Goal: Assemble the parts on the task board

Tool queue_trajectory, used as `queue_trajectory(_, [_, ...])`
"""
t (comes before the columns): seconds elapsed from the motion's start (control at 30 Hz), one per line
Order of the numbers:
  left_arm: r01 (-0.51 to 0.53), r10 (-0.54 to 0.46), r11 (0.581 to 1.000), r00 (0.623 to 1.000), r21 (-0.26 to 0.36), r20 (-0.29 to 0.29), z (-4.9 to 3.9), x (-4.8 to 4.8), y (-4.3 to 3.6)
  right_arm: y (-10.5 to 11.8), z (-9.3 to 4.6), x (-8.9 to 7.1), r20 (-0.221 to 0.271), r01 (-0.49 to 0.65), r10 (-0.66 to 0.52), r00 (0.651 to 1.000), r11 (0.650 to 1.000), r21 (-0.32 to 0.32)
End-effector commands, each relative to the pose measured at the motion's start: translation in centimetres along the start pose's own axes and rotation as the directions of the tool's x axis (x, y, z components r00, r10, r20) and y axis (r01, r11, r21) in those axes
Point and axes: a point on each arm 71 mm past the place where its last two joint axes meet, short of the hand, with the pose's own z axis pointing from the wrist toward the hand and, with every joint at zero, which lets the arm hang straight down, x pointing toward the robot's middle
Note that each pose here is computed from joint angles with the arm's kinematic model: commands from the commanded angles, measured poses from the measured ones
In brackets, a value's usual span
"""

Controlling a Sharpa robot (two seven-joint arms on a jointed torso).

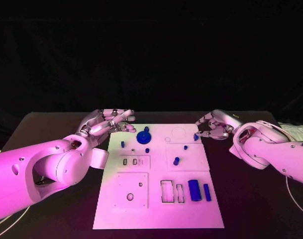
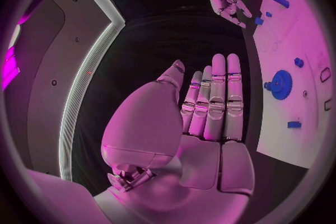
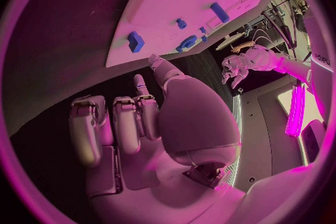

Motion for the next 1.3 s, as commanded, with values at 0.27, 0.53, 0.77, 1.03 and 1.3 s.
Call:
queue_trajectory(0.27, [0.005,-0.005,1.0,1.0,0.005,-0.008,0.17,-0.28,-0.02,-0.4,-0.2,1.2,-0.044,0.037,-0.037,0.998,0.999,-0.004])
queue_trajectory(0.53, [0.001,-0.001,1.0,1.0,0.003,0.001,0.21,-0.56,0.02,-0.6,-0.2,1.8,-0.058,0.04,-0.04,0.998,0.999,0.003])
queue_trajectory(0.77, [0.002,-0.002,1.0,1.0,0.004,-0.001,0.24,-0.52,0.03,-0.9,0.3,2.1,-0.058,0.046,-0.045,0.997,0.999,0.017])
queue_trajectory(1.03, [0.004,-0.004,1.0,1.0,0.003,-0.005,0.27,-0.43,0.04,-0.9,0.6,3.0,-0.071,0.042,-0.04,0.997,0.999,0.019])
queue_trajectory(1.3, [0.004,-0.004,1.0,1.0,0.003,-0.005,0.26,-0.44,0.04,-1.0,0.6,3.3,-0.077,0.039,-0.037,0.996,0.999,0.022])
